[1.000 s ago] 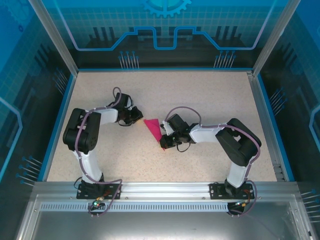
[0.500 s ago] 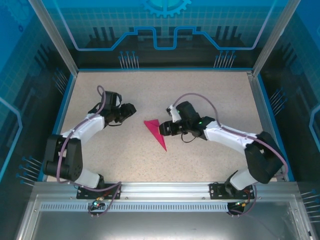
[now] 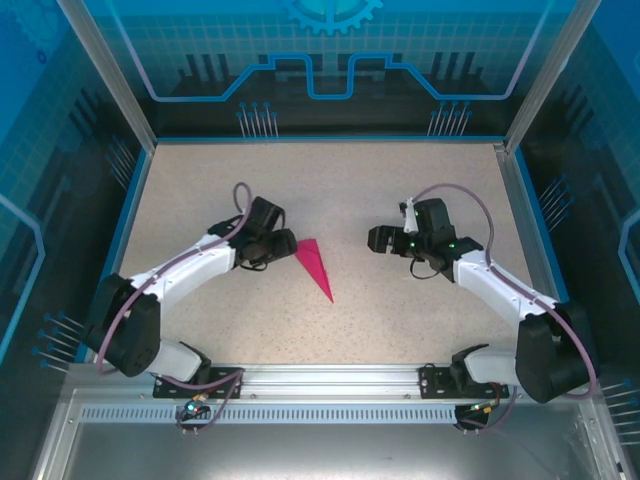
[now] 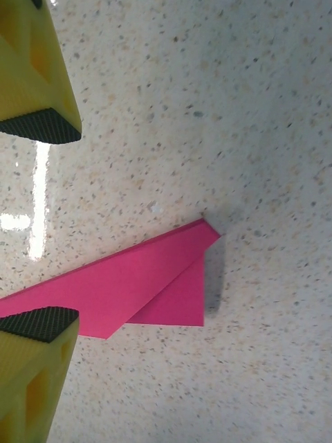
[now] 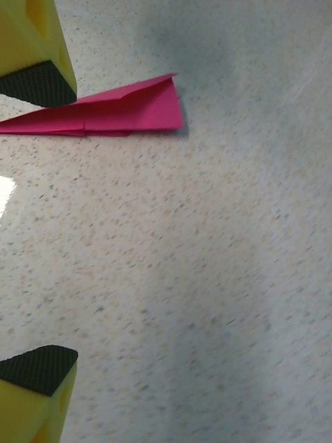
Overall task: Fold a paper plane with a square sheet of paper (pick it up from the middle)
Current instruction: Turn over a paper plane at the center of the table.
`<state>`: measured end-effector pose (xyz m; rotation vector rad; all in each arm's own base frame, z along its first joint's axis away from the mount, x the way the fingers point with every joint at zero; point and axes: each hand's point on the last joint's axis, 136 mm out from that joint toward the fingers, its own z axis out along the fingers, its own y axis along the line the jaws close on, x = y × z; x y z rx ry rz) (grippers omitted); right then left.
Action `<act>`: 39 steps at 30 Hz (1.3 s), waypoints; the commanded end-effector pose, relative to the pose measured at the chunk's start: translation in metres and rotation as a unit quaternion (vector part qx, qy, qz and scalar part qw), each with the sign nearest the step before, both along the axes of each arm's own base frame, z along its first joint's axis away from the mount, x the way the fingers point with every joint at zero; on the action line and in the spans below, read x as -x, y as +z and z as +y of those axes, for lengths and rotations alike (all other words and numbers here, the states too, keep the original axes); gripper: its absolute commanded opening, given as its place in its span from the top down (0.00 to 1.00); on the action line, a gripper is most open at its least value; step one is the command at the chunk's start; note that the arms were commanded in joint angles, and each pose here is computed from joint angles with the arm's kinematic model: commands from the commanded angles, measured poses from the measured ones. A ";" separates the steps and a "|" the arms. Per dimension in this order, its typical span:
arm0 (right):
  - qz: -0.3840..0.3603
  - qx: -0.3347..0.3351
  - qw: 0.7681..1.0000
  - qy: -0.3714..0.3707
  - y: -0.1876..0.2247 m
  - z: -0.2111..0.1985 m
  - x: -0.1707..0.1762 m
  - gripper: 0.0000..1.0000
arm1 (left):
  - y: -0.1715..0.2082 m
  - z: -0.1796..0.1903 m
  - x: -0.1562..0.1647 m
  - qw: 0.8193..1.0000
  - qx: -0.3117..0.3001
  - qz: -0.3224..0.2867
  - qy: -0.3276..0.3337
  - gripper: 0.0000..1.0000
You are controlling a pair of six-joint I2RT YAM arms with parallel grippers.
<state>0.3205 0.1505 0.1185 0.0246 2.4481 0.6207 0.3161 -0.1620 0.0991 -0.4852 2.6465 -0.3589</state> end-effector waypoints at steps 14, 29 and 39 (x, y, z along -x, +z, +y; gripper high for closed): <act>0.034 -0.006 0.997 -0.071 -0.033 -0.031 0.003 0.05 | -0.040 -0.079 -0.001 0.981 -0.171 0.080 -0.044 0.41; 0.049 0.001 0.996 -0.077 -0.041 -0.033 0.002 0.07 | -0.041 -0.072 -0.001 0.974 -0.202 0.091 -0.042 0.63; 0.050 0.007 0.995 -0.085 -0.041 -0.037 0.002 0.08 | -0.042 -0.073 0.002 0.976 -0.192 0.092 -0.047 0.82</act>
